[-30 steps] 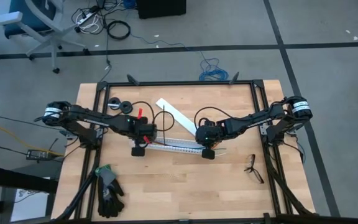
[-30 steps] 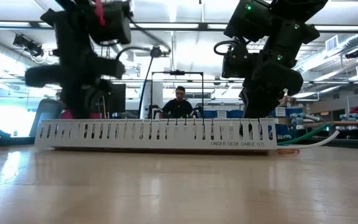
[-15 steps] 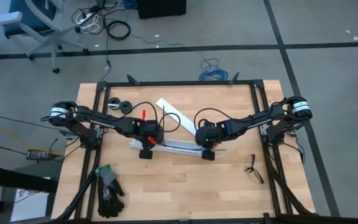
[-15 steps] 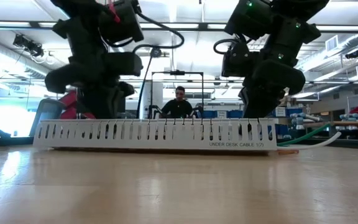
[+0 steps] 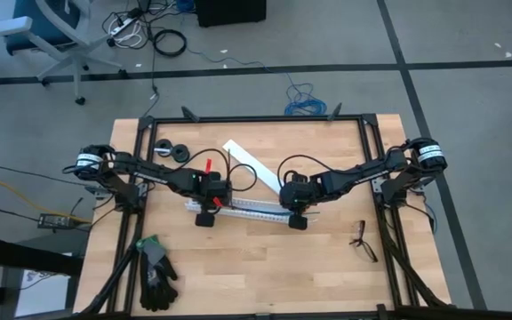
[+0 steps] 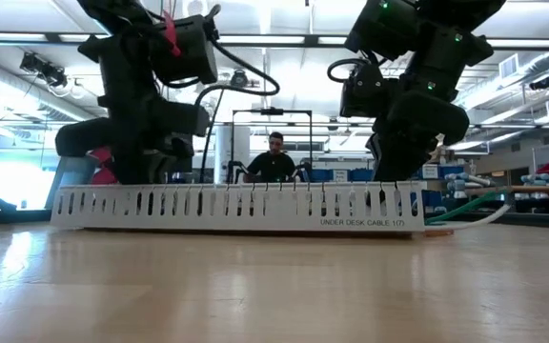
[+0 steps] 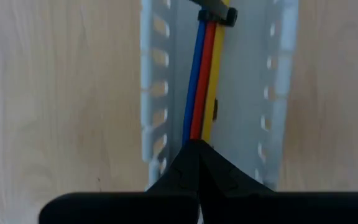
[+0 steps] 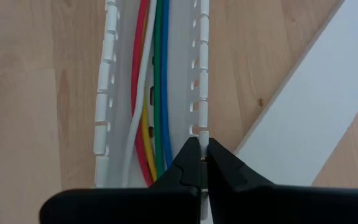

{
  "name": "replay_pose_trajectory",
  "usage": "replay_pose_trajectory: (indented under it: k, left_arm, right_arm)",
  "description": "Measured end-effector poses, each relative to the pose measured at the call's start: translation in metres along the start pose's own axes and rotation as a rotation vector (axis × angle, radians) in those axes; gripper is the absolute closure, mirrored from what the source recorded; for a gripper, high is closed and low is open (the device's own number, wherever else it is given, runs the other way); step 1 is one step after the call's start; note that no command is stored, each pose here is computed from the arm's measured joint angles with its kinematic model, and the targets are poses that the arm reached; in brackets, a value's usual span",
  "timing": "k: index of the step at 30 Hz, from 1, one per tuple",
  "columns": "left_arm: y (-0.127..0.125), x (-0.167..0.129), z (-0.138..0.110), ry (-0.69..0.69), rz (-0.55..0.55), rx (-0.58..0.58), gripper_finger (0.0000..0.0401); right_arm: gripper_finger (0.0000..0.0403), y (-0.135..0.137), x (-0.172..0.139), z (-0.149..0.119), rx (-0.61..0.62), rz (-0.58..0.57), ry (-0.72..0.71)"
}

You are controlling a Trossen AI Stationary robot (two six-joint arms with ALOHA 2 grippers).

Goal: Ziptie cables
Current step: Put the zip-tied cables into the white cable duct

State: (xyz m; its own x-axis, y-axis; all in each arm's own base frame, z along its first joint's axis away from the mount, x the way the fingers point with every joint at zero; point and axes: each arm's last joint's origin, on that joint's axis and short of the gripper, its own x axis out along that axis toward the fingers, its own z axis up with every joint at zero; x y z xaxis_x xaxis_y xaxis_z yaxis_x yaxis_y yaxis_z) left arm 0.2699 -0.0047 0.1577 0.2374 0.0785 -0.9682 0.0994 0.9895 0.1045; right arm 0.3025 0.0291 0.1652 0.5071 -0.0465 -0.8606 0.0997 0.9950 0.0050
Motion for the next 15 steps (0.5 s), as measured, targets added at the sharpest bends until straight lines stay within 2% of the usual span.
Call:
replay_pose_trajectory:
  k: [15]
  left_arm:
    - [-0.001, -0.002, -0.017, 0.171, -0.001, -0.032, 0.0401]
  right_arm:
    - [0.0403, 0.000, 0.000, -0.001, -0.001, -0.012, 0.006]
